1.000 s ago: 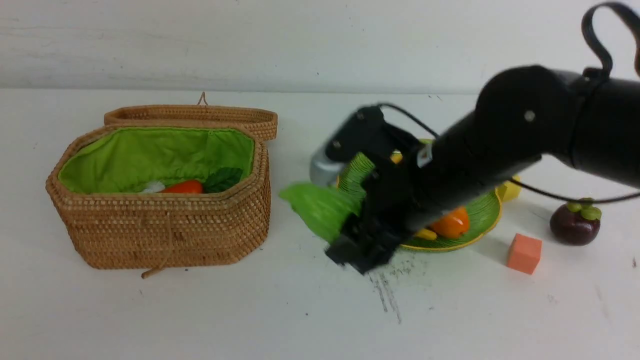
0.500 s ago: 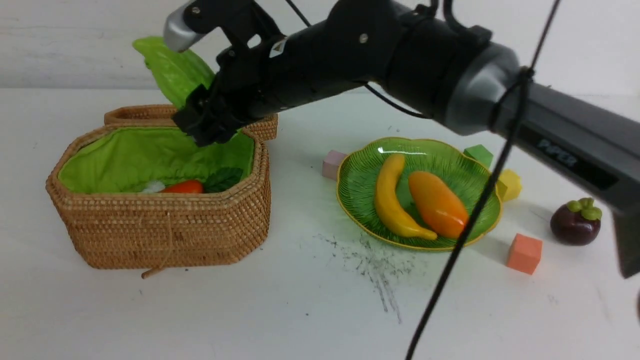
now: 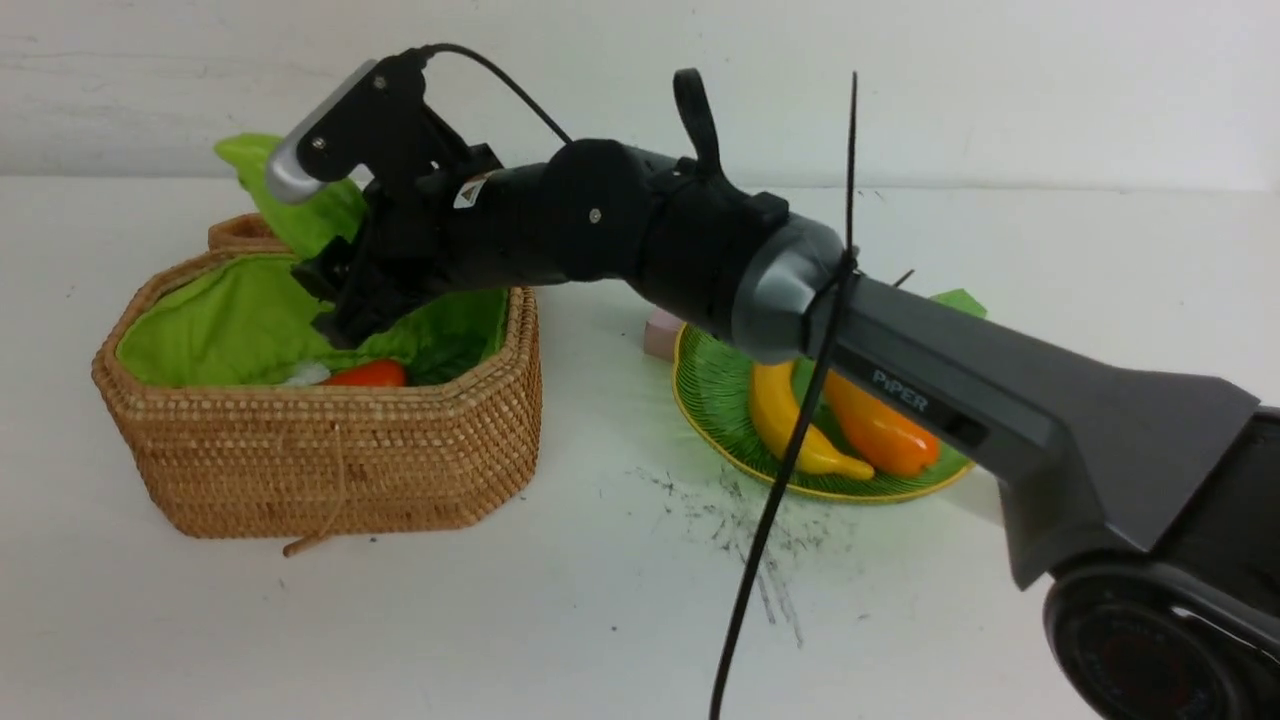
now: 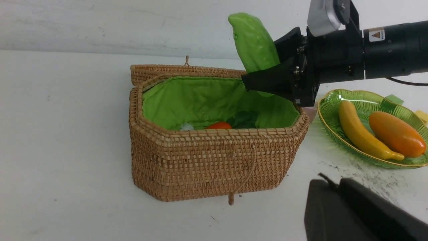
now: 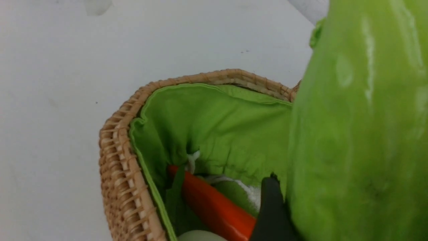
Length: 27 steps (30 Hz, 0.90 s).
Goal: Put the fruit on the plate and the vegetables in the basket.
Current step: Take a chayote with your right arm and place it on the basket on the left, then use the right arm to grab a mangosteen and put it into the right plate
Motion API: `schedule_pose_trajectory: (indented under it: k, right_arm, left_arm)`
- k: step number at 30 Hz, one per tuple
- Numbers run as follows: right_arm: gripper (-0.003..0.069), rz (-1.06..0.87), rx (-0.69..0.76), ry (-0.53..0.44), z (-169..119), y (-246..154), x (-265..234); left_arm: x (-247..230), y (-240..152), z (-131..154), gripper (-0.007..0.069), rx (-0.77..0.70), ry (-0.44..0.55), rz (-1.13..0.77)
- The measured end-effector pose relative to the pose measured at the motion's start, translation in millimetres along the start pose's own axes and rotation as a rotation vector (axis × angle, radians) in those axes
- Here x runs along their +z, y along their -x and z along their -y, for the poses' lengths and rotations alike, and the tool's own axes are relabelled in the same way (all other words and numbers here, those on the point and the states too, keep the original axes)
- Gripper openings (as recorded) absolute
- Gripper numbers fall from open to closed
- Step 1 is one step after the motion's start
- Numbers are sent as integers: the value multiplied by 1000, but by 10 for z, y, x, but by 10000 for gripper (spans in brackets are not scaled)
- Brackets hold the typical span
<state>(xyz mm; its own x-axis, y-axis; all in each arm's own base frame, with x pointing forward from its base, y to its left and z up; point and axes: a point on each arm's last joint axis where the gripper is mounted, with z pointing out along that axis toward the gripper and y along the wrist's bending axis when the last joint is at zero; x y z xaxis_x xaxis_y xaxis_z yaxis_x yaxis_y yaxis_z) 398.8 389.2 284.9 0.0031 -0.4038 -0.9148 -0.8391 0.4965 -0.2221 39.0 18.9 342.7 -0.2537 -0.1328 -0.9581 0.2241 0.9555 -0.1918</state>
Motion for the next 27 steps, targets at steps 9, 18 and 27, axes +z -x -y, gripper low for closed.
schedule_pose_trajectory:
  k: [9,18,27]
  right_arm:
    - [673,5,-4,9,1,68,-50]
    - [408,-187,17,218,-126,617,-883]
    - [-13,-546,140,138,-101,694,-1615]
  left_arm:
    - [0,-6,-4,39,-2,4,-7]
    - [-1,8,34,39,-19,-37,9]
    - [-21,2,192,39,-44,-213,-2]
